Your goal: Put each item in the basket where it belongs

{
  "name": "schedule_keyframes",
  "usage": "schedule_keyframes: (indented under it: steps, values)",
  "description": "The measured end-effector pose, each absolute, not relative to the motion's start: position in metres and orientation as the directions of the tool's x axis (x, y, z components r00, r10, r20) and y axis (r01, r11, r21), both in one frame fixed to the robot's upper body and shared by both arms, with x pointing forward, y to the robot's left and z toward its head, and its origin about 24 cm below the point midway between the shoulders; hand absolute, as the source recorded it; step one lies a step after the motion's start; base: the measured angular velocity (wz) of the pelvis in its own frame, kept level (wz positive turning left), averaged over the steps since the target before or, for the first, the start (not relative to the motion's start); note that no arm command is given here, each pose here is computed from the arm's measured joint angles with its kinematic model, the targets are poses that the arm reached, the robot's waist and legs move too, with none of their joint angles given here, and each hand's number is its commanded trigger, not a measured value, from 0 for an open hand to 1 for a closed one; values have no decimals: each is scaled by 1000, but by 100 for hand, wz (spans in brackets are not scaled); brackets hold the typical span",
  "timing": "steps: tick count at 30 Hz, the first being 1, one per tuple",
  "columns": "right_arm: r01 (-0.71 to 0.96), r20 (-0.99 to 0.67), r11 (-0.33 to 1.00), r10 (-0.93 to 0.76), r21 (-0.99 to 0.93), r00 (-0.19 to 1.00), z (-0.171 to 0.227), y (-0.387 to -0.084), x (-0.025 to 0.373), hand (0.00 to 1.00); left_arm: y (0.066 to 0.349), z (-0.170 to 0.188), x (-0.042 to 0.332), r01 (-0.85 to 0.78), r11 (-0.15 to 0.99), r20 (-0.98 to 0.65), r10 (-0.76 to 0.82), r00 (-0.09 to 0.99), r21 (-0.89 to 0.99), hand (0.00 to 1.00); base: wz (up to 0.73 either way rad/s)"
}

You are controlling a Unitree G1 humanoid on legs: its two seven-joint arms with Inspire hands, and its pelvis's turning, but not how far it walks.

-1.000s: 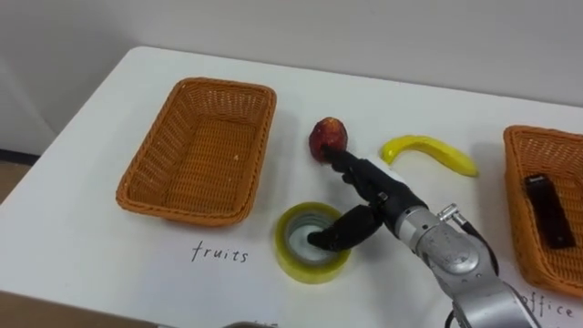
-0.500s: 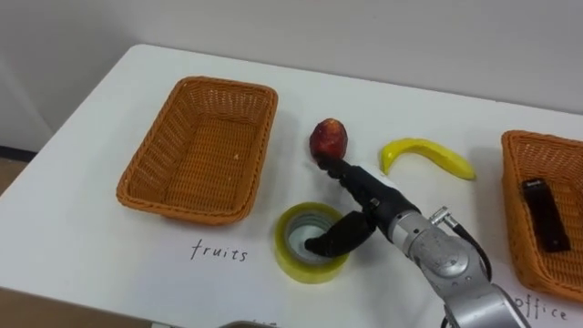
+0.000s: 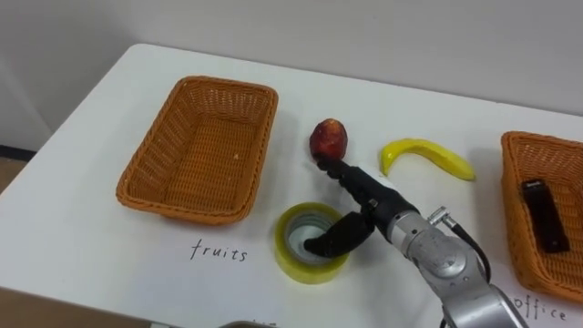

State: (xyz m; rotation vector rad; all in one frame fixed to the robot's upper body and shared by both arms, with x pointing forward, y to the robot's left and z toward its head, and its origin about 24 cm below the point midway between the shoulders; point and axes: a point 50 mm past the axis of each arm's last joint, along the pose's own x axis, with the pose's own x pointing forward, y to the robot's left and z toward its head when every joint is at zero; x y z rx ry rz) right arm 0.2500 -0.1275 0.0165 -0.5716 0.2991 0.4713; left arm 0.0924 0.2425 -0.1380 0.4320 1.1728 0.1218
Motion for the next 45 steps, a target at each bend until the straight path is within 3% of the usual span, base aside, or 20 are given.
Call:
schedule_keyframes:
  steps: [24, 25, 26, 27, 45]
  values:
    - [-632, -533, 480, 343, -608, 773, 25, -122, 256, 0, 242, -135, 103, 142, 916, -867, 293, 404, 376, 0, 0]
    - [-634, -538, 474, 339, -611, 772, 25, -123, 256, 29, 242, -135, 103, 142, 916, -866, 293, 404, 376, 0, 0]
    - [-635, -541, 470, 336, -614, 771, 26, -123, 256, 29, 241, -135, 103, 142, 916, -866, 293, 405, 376, 0, 0]
    - [-636, -542, 467, 335, -615, 771, 26, -123, 256, 100, 241, -135, 103, 142, 916, -866, 293, 405, 376, 0, 0]
    - [-543, -488, 398, 238, -739, 840, 43, -129, 276, 100, 241, -133, 108, 139, 913, -859, 297, 417, 383, 0, 0]
